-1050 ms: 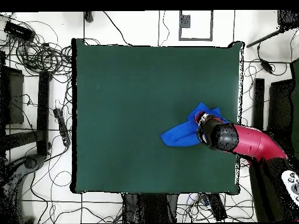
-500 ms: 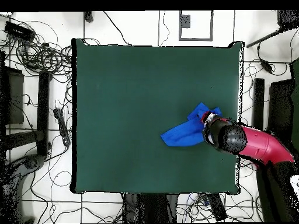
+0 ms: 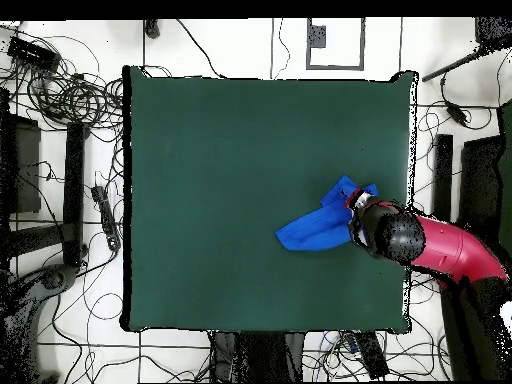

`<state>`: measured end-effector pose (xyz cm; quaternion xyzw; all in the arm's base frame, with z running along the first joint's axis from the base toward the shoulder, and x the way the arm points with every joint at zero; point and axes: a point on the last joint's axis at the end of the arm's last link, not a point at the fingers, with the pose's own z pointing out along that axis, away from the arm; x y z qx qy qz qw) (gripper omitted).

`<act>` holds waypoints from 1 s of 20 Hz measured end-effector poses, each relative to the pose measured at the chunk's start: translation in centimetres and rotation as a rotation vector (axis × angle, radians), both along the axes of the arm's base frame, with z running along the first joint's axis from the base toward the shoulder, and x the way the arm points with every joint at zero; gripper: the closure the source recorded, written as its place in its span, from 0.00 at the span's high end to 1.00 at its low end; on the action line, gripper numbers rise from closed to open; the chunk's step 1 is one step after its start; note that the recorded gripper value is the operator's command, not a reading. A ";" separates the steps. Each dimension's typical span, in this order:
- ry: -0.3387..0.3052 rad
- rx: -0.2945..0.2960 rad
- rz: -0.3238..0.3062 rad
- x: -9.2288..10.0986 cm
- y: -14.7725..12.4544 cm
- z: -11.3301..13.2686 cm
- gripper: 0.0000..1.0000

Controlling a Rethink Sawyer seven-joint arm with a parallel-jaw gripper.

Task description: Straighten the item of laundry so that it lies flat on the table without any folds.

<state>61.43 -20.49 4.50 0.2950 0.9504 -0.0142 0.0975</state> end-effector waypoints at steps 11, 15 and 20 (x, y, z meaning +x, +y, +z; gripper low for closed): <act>0.001 0.000 0.005 0.1 0.3 0.0 0.00; 0.001 0.001 0.012 0.2 0.8 -0.1 0.00; 0.001 0.002 0.028 0.5 1.8 -0.1 0.00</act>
